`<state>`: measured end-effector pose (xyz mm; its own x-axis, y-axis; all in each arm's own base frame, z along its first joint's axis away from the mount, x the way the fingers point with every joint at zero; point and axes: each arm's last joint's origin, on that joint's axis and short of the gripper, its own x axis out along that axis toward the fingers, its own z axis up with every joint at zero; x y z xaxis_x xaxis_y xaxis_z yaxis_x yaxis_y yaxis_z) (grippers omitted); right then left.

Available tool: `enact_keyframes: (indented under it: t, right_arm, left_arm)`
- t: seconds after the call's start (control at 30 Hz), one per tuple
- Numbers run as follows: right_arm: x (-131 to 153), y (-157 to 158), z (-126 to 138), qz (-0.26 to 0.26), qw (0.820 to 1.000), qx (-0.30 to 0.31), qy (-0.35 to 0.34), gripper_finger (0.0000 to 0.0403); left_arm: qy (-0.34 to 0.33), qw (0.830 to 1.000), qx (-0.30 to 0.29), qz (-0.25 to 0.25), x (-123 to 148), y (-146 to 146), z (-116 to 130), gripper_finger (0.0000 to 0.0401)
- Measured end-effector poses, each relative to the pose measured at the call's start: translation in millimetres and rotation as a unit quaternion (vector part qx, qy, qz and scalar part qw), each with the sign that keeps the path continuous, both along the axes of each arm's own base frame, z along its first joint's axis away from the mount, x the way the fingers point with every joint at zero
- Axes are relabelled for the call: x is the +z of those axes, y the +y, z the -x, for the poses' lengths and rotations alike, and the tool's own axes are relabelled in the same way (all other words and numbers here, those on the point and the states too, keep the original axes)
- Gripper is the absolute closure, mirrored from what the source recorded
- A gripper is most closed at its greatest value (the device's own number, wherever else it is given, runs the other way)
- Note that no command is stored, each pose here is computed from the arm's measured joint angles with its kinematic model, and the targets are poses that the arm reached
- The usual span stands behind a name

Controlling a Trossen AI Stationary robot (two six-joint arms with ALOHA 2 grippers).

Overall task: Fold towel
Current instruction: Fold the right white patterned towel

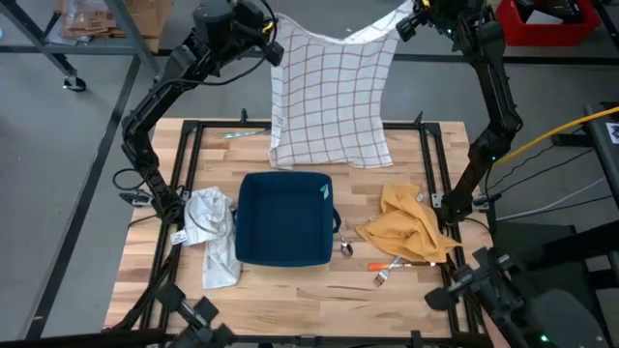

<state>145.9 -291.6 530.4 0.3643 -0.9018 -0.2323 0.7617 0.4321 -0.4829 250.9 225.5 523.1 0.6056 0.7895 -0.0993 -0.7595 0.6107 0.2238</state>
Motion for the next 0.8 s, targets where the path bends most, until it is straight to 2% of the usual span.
enact_keyframes:
  t: [0.2, 0.47, 0.53, 0.63, 0.8]
  right_arm:
    - [-20.8, 20.1, 3.2, -0.124, 0.990, 0.010, 0.064, 0.0400]
    - [-46.5, 51.4, -2.4, -0.303, 0.947, 0.036, 0.099, 0.0400]
    - [-50.0, 60.3, -8.2, -0.327, 0.937, 0.047, 0.113, 0.0400]
    - [-48.9, 70.6, -20.4, -0.332, 0.936, 0.059, 0.100, 0.0400]
    - [-47.1, 92.3, -42.0, -0.326, 0.932, 0.113, 0.113, 0.0400]
  left_arm:
    - [0.067, 0.992, -0.068, 0.085, -18.5, -18.8, -5.8, 0.0401]
    - [0.170, 0.961, -0.140, 0.166, -41.0, -55.6, -18.1, 0.0401]
    - [0.196, 0.951, -0.153, 0.182, -45.8, -65.1, -19.8, 0.0401]
    - [0.232, 0.936, -0.169, 0.204, -52.3, -78.5, -21.2, 0.0401]
    - [0.278, 0.912, -0.197, 0.228, -59.5, -102.0, -24.5, 0.0401]
